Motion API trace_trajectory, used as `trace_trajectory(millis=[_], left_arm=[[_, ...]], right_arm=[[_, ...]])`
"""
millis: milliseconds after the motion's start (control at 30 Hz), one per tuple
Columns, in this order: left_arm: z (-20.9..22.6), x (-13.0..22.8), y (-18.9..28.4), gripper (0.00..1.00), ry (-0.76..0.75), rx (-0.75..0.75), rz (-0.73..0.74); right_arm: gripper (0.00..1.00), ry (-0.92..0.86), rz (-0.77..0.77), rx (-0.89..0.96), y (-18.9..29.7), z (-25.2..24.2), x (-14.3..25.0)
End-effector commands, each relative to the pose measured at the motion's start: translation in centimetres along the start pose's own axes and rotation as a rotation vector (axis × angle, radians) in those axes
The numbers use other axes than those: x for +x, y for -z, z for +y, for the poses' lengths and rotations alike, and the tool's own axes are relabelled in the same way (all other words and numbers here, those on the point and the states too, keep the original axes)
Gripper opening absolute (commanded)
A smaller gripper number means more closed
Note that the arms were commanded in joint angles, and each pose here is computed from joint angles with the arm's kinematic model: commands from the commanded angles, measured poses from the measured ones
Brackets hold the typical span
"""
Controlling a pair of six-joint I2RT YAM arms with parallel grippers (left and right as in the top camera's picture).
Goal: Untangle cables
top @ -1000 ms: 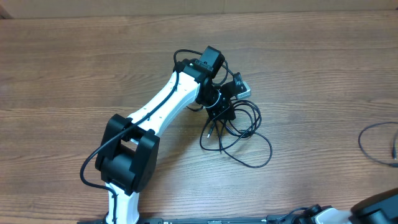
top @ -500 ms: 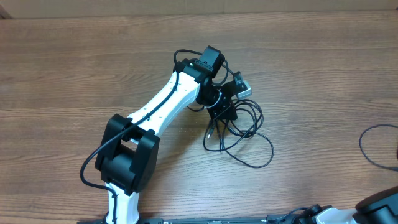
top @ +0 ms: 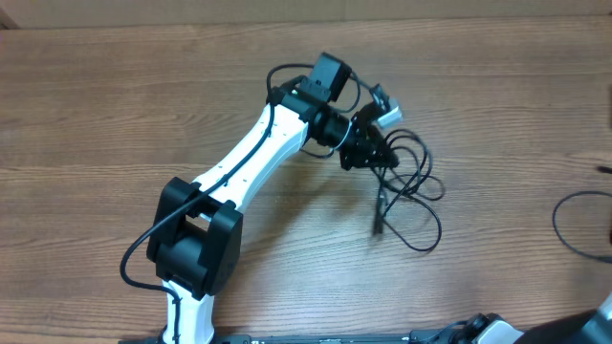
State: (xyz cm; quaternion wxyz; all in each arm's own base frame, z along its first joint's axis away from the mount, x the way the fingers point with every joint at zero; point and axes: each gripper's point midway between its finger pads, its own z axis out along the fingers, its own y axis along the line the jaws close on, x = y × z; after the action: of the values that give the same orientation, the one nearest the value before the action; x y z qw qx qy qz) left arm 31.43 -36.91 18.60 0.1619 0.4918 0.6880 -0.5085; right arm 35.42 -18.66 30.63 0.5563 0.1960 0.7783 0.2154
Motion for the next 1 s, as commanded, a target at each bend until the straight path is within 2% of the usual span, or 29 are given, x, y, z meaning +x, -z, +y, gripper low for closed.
trace_trajectory(millis=[0, 167, 333, 467, 600, 667, 800, 967], left_arm=[[-1.8, -3.2, 1.2, 0.04, 0.063, 0.069, -0.069], [-1.2, -4.0, 2.2, 0.04, 0.049, -0.080, -0.034], [-1.2, -5.8, 5.5, 0.04, 0.048, -0.324, -0.048], [-2.7, -7.5, 8.5, 0.04, 0.004, -0.484, -0.086], [-4.9, -8.8, 10.6, 0.04, -0.051, -0.548, -0.125], [-6.0, -9.3, 11.3, 0.04, -0.067, -0.557, -0.145], [-7.1, -9.7, 12.0, 0.04, -0.053, -0.572, -0.171], [-7.5, -9.4, 11.6, 0.04, -0.017, -0.561, -0.166]], right_arm=[[1.00, 0.058, 0.077, -0.162, -0.9, 6.4, 1.9], [1.00, 0.124, 0.232, -0.360, -1.6, 14.0, 6.7], [1.00, 0.158, 0.359, -0.479, -0.8, 18.9, 10.8], [1.00, 0.165, 0.422, -0.615, 0.8, 22.4, 12.6], [1.00, 0.172, 0.457, -0.724, 2.2, 24.8, 13.6], [0.96, 0.175, 0.468, -0.760, 2.6, 25.5, 13.8], [0.94, 0.163, 0.494, -0.854, 3.8, 26.7, 14.2], [0.85, 0.179, 0.503, -1.026, 6.2, 28.3, 14.2]])
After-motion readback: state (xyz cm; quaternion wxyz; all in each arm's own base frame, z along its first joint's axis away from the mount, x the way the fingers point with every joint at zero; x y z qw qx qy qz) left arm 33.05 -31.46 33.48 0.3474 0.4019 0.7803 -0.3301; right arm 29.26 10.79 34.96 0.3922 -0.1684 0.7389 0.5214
